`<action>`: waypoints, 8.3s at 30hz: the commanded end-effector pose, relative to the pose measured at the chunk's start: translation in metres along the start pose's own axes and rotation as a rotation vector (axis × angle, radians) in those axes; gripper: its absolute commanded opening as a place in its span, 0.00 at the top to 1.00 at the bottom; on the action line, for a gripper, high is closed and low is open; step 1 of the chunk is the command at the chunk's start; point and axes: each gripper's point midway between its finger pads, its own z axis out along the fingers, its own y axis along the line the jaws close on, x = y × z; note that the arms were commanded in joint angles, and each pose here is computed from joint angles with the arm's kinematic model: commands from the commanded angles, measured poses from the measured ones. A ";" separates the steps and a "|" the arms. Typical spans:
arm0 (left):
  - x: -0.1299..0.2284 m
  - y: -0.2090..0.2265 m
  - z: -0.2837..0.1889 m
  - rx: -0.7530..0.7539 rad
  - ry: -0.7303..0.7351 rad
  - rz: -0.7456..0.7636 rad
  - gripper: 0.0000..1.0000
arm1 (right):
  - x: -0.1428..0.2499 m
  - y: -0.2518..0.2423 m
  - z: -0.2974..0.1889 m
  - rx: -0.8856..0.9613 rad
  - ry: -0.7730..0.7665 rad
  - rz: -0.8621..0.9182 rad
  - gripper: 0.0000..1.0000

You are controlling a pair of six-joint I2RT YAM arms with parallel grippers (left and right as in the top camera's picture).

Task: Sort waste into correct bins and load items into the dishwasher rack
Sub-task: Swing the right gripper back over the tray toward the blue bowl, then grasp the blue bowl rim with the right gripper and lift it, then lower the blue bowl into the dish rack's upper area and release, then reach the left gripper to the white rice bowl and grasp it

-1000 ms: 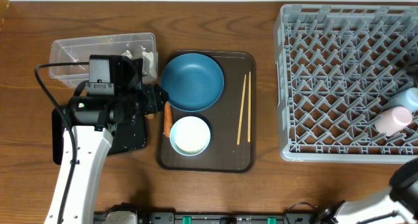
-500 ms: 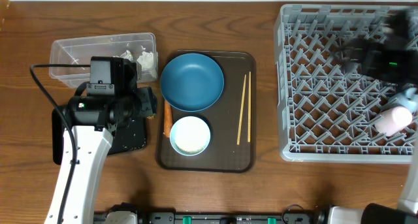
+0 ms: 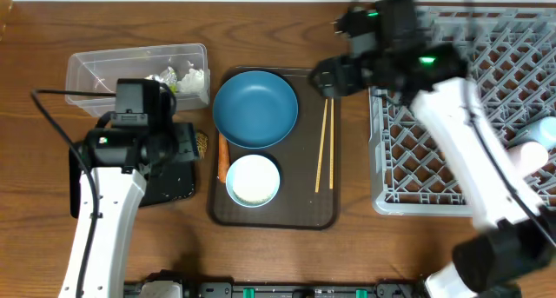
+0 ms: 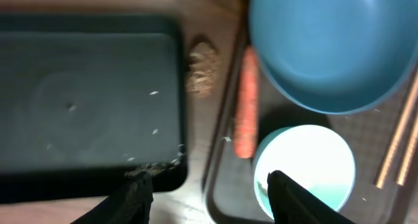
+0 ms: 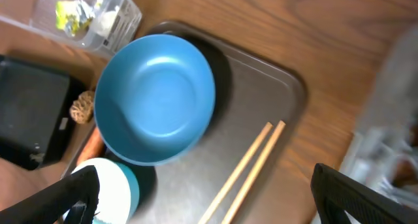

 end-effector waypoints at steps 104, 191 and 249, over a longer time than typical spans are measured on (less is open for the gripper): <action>0.003 0.056 -0.004 -0.099 0.017 -0.255 0.33 | 0.040 -0.394 -0.204 1.698 0.031 0.321 0.99; 0.005 0.056 -0.004 -0.101 0.025 -0.259 0.31 | 0.019 -0.042 -0.088 0.007 0.013 0.091 0.05; 0.125 -0.152 0.151 0.014 0.380 0.243 0.69 | 0.095 -0.117 -0.095 0.470 0.282 0.468 0.06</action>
